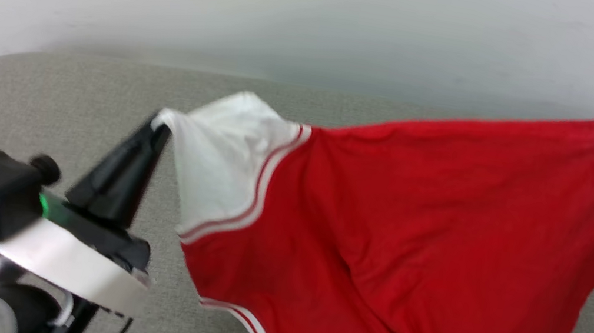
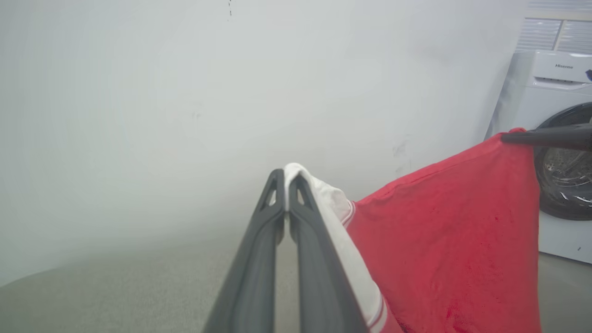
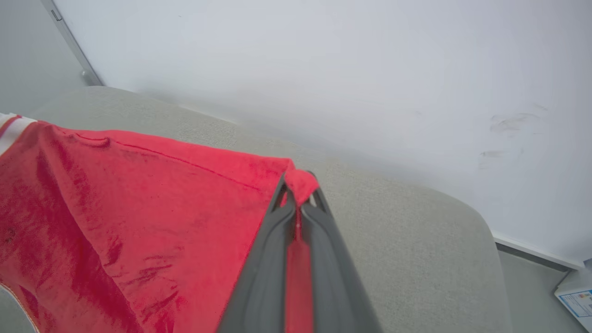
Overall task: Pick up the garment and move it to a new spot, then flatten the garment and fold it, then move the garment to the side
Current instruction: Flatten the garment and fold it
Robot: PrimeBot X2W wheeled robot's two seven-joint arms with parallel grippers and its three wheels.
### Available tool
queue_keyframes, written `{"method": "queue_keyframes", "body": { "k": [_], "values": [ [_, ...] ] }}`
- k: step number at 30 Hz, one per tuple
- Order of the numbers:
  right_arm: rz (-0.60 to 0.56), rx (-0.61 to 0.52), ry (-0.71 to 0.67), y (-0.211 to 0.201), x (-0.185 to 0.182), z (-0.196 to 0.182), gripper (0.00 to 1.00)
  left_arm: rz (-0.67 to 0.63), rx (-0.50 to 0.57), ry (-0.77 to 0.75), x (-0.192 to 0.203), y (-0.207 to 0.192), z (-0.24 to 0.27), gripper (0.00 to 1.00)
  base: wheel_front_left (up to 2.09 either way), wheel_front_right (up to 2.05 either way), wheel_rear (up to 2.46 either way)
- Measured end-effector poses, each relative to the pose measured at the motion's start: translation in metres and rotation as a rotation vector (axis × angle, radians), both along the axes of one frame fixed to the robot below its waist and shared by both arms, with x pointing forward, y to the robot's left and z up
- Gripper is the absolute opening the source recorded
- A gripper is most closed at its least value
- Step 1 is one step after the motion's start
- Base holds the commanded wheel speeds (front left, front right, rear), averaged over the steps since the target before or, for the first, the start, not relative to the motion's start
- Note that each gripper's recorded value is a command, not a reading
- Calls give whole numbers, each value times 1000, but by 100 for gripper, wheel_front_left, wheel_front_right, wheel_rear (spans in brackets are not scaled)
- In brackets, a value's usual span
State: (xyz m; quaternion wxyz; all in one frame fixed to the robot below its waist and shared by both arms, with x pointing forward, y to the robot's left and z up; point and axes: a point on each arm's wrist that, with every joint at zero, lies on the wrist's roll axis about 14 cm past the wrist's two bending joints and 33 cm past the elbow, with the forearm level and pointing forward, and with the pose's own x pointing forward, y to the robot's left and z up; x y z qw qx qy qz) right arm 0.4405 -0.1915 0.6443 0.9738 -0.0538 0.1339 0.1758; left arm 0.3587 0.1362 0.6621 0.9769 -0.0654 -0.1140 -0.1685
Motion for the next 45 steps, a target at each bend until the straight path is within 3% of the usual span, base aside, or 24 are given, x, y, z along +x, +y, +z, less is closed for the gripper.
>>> {"method": "queue_keyframes", "body": {
  "k": [8, 22, 31, 45],
  "values": [
    [-6, 26, -230, -5, -19, 70, 0, -4, 14, -281, 1, 6, 92, 0, 0, 0, 0],
    [5, 46, -429, -2, -6, 124, 0, -16, 40, -591, 22, 14, 198, 0, 0, 0, 0],
    [-13, 15, -489, -3, 47, 131, 0, -26, 66, -666, 80, 18, 230, 0, 0, 0, 0],
    [-80, -39, -503, -7, 183, 93, 0, 13, 73, -554, 251, 22, 196, 0, 0, 0, 0]
  ]
}}
